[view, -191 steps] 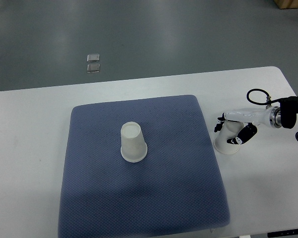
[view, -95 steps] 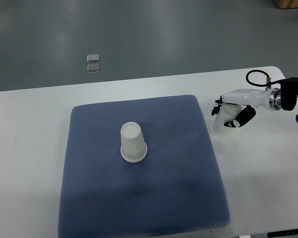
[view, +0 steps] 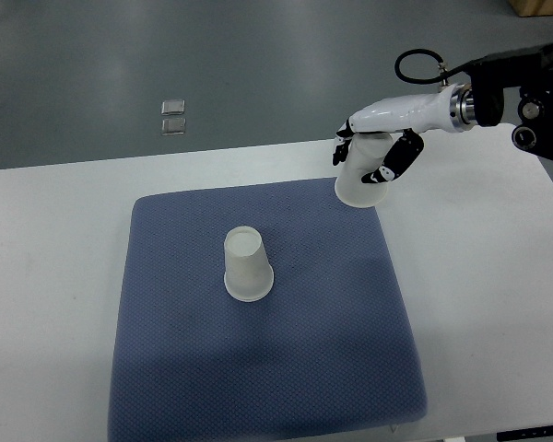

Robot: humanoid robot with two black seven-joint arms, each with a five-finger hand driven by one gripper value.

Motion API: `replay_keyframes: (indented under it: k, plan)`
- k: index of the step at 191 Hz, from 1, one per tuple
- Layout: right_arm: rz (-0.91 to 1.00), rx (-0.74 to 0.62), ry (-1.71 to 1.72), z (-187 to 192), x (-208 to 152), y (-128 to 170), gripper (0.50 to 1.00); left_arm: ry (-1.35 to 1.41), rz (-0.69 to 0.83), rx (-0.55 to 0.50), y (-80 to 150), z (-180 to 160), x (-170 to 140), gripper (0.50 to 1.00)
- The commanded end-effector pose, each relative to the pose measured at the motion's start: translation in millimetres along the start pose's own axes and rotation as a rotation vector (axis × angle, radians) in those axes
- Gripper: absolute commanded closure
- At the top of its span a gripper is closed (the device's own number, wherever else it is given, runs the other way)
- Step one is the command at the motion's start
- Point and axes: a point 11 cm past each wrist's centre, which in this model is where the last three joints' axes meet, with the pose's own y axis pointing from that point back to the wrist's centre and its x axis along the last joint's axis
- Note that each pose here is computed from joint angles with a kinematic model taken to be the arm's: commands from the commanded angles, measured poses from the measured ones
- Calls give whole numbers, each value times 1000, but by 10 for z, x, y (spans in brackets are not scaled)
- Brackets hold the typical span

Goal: Stack paper cups
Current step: 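Lift the cup and carry it over the cup on the pad, then lower the held cup onto the cup on the pad and release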

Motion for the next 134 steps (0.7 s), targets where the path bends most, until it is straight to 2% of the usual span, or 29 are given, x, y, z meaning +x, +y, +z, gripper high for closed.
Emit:
replay_keyframes:
  k: [1,50,80,134]
  plan:
    - [-14,67,15,-304,188,-105,863,0,-1,0,0,1,-2,500]
    - [-51,185,54,-852,355,-322,861,0,0,0,0,1,0,500]
    - [-79,244,60,-1103,299,-481,859,-1,0,0,0,1,0,500]
    - [-97,281,60,-1261,231,-622,859,0,0,0,0,1,0,500]
